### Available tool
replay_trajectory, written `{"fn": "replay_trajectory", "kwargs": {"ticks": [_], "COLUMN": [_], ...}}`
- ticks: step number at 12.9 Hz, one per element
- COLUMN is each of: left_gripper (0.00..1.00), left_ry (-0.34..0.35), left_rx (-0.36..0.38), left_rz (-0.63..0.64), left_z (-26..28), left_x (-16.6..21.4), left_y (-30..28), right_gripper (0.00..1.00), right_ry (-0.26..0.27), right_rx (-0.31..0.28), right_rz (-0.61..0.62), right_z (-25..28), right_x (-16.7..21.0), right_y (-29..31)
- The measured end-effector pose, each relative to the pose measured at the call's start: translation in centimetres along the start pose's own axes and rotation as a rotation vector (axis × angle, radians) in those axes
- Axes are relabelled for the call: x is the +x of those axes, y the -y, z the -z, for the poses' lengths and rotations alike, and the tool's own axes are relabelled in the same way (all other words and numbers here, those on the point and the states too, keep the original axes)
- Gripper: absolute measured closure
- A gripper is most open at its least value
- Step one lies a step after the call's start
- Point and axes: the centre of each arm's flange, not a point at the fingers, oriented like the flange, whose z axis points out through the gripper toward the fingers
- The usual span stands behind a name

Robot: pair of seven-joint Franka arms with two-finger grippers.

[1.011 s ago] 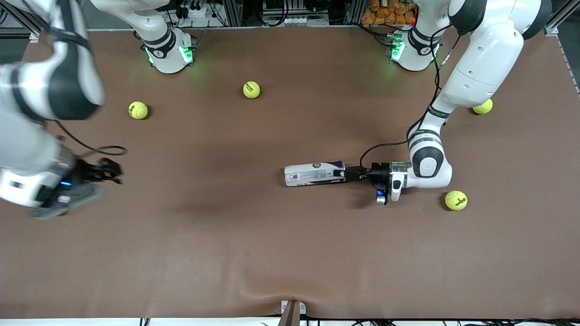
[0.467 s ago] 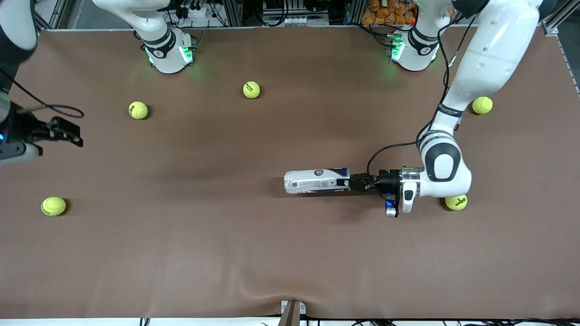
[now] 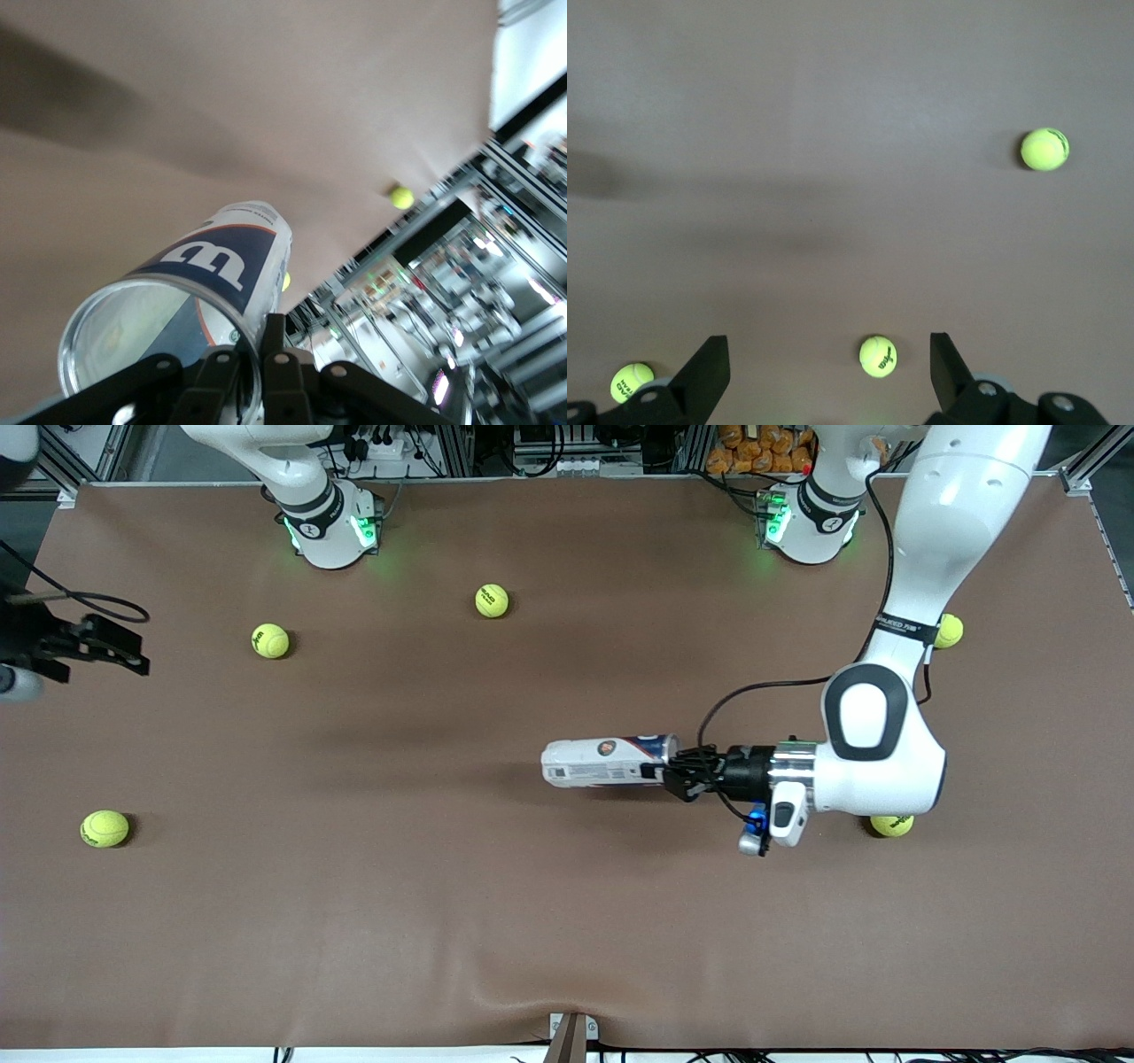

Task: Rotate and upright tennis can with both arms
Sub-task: 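Rotate the can upright with the left gripper and lower it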

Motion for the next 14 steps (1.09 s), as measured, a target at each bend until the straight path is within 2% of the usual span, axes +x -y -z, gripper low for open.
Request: {"fn": "replay_trajectory", "kwargs": {"ticks": [3, 6, 10, 14], "left_gripper": [0.96, 0.96, 0.96, 0.96], "left_ry": [-0.082, -0.231, -0.395, -0.582], "left_rx": [0.109, 0.234, 0.367, 0.537], "left_rz": [0.054, 0.053, 0.025, -0.08], "left_z": [-2.5, -5.3, -10.5, -18.2], "left_x": [-3.4, -7.4, -11.8, -13.5], "left_y": [-2.8, -5.3, -6.4, -4.5], "right_gripper": [0.0, 0.0, 0.0, 0.0], "right_ry": [0.028, 0.068, 0.029, -0.034], "right_rx": [0.006, 0.008, 0.005, -0.005], "right_rz": [-0.034, -0.109, -0.13, -0.138], "right_z": [0.4, 0.4, 1.7, 2.1], "right_x": [-0.8, -1.5, -2.0, -1.2], "right_y": [-1.6, -1.5, -1.5, -1.8]}}
